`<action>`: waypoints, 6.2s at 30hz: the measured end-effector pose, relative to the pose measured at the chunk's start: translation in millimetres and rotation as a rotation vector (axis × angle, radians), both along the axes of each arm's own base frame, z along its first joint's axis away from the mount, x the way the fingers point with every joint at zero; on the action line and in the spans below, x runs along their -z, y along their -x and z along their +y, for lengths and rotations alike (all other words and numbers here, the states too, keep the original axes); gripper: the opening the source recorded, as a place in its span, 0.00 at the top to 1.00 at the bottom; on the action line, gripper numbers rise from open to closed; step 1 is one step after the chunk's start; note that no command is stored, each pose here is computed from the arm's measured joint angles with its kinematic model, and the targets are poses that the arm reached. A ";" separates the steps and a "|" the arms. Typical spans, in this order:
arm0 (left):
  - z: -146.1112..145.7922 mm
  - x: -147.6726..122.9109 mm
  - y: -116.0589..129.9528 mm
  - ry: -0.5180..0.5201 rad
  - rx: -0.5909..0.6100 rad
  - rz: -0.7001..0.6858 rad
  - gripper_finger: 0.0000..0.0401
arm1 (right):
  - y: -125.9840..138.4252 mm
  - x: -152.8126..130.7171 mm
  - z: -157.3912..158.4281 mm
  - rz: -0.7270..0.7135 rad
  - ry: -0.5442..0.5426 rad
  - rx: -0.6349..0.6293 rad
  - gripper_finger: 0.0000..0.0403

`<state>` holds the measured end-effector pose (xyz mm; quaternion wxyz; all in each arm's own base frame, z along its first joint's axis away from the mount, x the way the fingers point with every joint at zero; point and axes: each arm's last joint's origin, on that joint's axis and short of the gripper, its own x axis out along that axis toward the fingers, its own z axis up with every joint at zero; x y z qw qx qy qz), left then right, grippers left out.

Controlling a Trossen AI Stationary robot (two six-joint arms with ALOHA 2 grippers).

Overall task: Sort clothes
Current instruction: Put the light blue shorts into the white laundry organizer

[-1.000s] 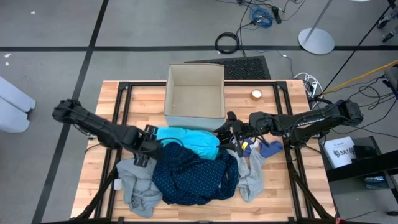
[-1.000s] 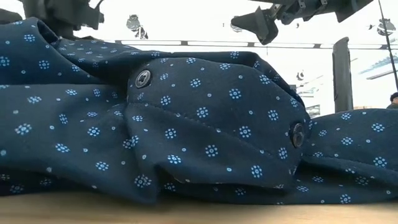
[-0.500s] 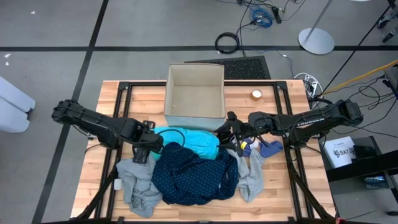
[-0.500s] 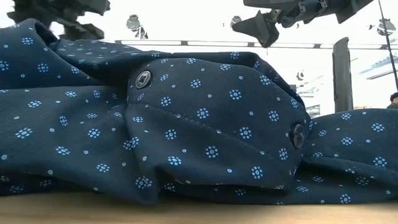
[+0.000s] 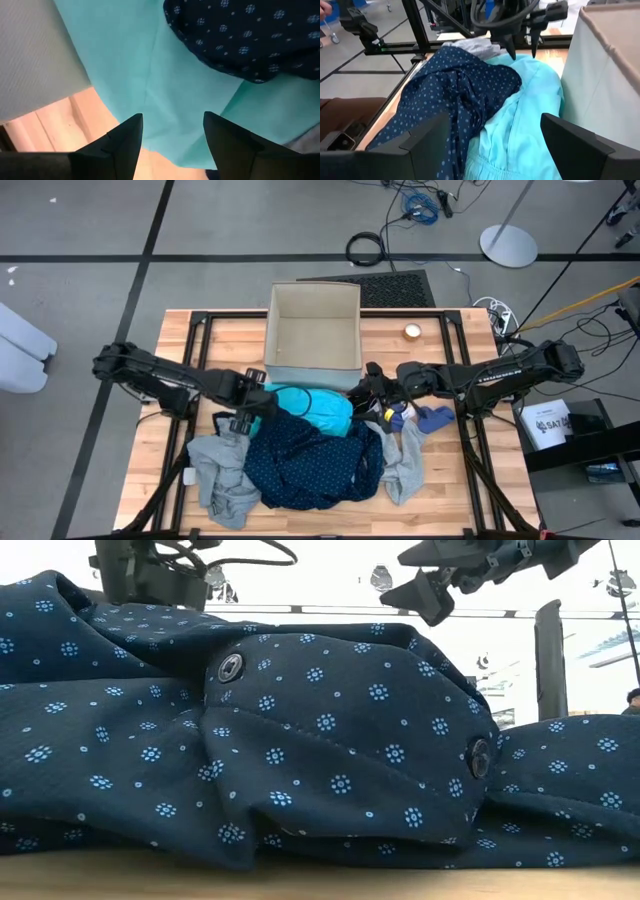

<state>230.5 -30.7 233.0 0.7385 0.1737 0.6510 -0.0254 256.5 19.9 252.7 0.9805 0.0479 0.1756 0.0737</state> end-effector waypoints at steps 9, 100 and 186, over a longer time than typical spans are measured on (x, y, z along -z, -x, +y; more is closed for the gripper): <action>11.3 42.6 22.6 0.034 -0.082 -0.022 0.46 | 2.9 7.1 -0.2 0.079 0.007 -0.001 0.25; 3.5 -264.2 13.1 0.039 -0.110 -1.251 1.00 | -78.2 31.7 117.3 -0.135 1.345 0.307 0.26; -31.2 -124.6 -109.9 0.468 -0.124 -0.650 0.65 | -30.6 -65.1 69.9 -0.230 0.485 0.101 1.00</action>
